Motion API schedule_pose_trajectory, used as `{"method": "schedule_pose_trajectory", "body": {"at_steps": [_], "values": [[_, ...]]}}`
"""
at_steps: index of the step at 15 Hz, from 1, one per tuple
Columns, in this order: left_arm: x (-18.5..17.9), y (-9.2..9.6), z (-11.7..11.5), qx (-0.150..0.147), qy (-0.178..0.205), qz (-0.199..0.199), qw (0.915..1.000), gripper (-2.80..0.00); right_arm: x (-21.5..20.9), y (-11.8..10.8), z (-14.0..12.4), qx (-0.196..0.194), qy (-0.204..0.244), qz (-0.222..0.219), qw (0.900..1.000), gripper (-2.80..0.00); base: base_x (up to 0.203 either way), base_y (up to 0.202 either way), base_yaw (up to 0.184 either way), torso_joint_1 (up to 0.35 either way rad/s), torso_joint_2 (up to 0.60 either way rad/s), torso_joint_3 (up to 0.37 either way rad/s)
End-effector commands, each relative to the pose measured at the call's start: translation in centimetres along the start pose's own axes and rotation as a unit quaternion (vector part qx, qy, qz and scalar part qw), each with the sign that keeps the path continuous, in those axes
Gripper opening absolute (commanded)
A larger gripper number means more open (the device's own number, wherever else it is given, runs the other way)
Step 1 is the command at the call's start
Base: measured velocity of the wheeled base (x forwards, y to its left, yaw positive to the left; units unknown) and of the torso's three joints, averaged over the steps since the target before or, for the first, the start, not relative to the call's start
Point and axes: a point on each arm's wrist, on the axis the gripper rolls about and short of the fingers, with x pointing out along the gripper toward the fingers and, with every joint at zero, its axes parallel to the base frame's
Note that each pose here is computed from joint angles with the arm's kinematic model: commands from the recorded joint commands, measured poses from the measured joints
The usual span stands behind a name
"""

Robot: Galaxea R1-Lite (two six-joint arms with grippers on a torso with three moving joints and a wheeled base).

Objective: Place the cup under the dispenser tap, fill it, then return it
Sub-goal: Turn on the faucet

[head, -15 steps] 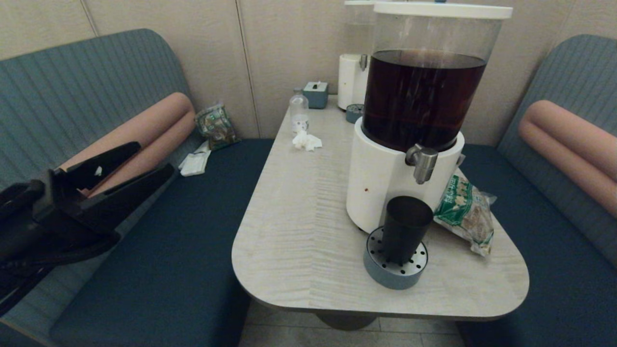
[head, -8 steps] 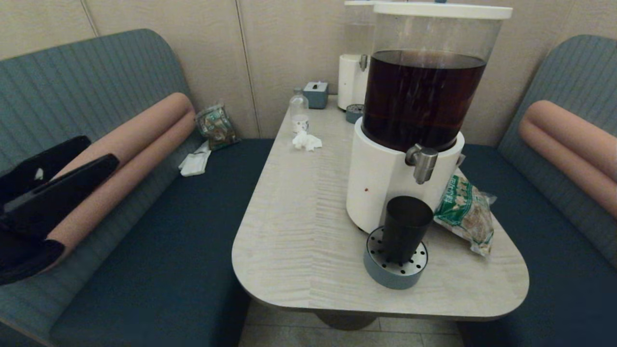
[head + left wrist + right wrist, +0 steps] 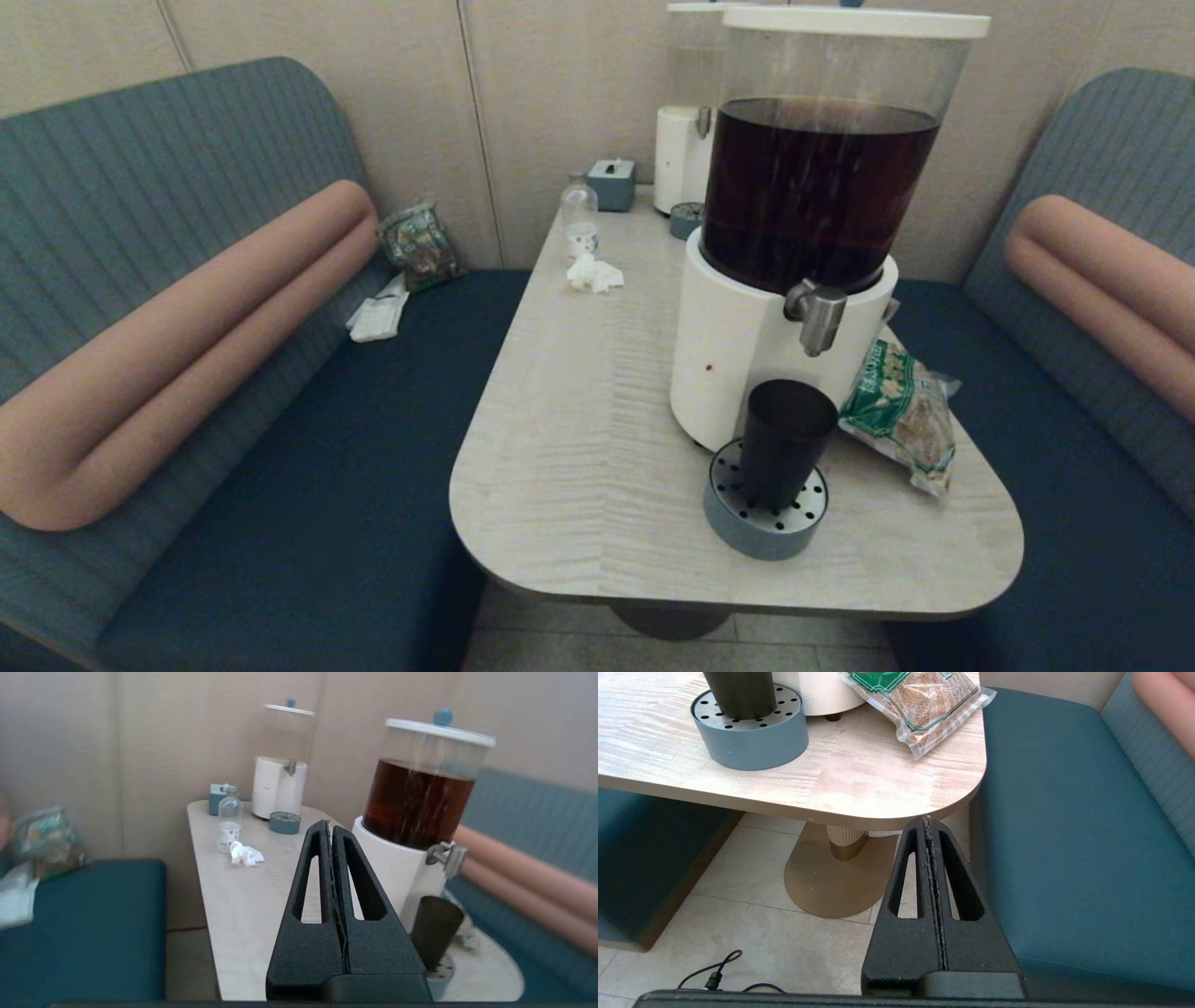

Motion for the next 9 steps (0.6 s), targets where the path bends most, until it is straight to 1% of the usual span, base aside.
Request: {"method": "schedule_pose_trajectory", "body": {"at_steps": [1, 3, 4, 6, 7, 8, 9], "values": [[-4.1, -2.5, 1.3, 0.003, -0.040, -0.007, 0.9992, -2.80, 0.0, 0.0, 0.0, 0.000, 0.001, 0.000, 1.000, -2.80, 0.000, 0.000, 0.000, 0.000, 0.00, 0.000], [-5.9, -3.5, 1.7, -0.027, -0.037, -0.003, 0.9990, -2.80, 0.0, 0.0, 0.0, 0.000, 0.001, 0.000, 1.000, -2.80, 0.000, 0.000, 0.000, 0.000, 0.00, 0.000], [-6.3, -3.8, 2.3, -0.043, -0.044, -0.006, 0.9981, -2.80, 0.0, 0.0, 0.0, 0.000, 0.001, 0.000, 1.000, -2.80, 0.000, 0.000, 0.000, 0.000, 0.00, 0.000], [-7.0, -4.0, 3.1, -0.064, -0.053, -0.011, 0.9965, -2.80, 0.0, 0.0, 0.0, 0.000, 0.001, 0.000, 1.000, -2.80, 0.000, 0.000, 0.000, 0.000, 0.00, 0.000], [-7.5, -4.0, 3.5, -0.075, -0.061, -0.006, 0.9953, -2.80, 0.0, 0.0, 0.0, 0.000, 0.001, 0.000, 1.000, -2.80, 0.000, 0.000, 0.000, 0.000, 0.00, 0.000], [-8.0, -4.0, 3.3, -0.073, -0.061, 0.003, 0.9955, -2.80, 0.0, 0.0, 0.0, 0.000, 0.000, 0.000, 1.000, -2.80, 0.000, 0.000, 0.000, 0.000, 0.00, 0.000], [-8.3, -3.9, 2.6, -0.056, -0.057, 0.009, 0.9968, -2.80, 0.0, 0.0, 0.0, 0.000, 0.001, 0.000, 1.000, -2.80, 0.000, 0.000, 0.000, 0.000, 0.00, 0.000]]}}
